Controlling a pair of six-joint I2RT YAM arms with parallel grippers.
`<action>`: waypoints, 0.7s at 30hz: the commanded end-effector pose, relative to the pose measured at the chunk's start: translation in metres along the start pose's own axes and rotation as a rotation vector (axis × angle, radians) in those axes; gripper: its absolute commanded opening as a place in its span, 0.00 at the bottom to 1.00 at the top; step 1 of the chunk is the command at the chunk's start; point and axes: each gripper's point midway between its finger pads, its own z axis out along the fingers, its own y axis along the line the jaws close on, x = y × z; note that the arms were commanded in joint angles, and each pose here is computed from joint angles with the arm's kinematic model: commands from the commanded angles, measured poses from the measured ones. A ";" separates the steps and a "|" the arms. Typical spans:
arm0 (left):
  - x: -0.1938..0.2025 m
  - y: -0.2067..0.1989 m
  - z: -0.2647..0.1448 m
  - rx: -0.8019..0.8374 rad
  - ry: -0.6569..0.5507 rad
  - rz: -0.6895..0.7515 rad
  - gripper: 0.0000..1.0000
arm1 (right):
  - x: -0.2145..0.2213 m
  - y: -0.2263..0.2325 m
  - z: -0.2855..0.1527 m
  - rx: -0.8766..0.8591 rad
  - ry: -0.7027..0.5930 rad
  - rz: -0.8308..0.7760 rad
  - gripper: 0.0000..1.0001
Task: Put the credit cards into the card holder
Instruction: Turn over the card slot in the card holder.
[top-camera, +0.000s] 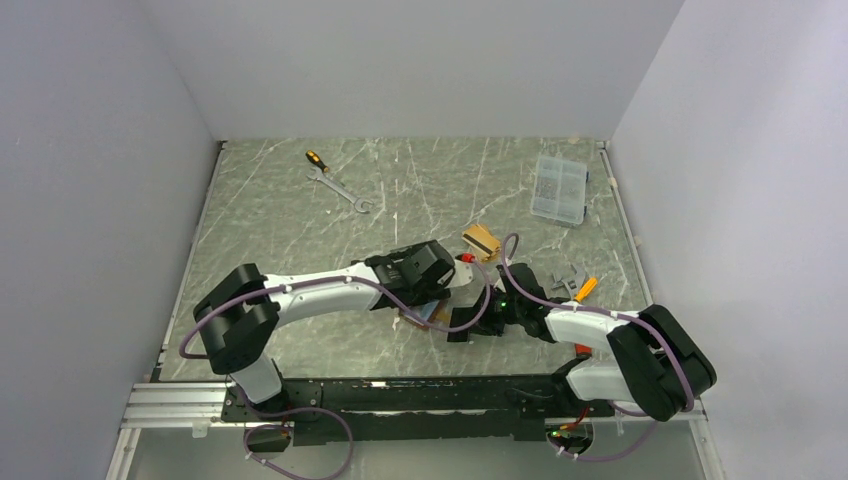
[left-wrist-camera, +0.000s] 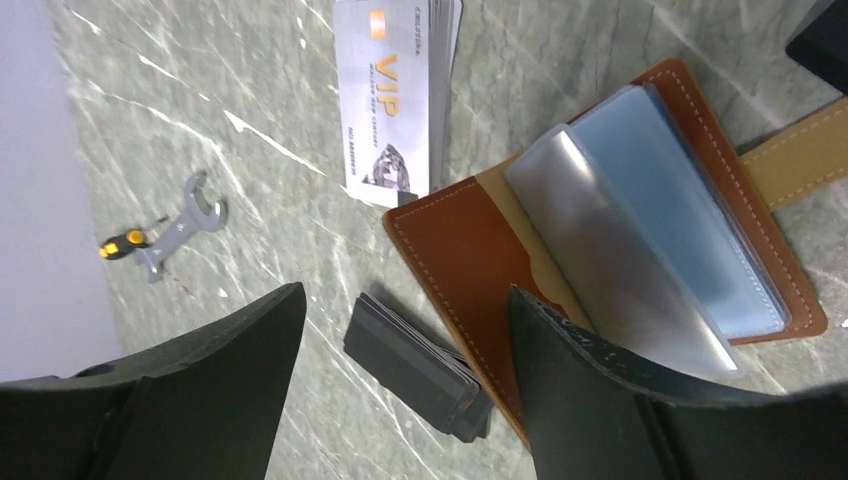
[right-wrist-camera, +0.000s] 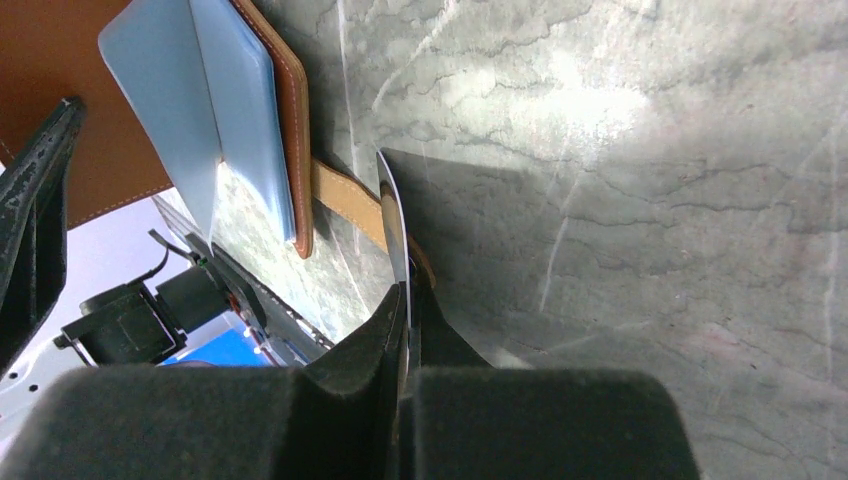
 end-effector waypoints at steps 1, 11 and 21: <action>0.003 0.011 -0.007 0.049 -0.004 -0.113 0.78 | 0.025 -0.089 -0.007 0.339 0.020 0.049 0.00; 0.010 -0.015 -0.008 0.433 -0.060 -0.330 0.26 | 0.015 -0.059 -0.014 0.213 -0.022 -0.027 0.00; 0.008 -0.033 -0.020 0.540 -0.066 -0.386 0.17 | 0.001 -0.004 -0.028 0.064 -0.077 -0.166 0.00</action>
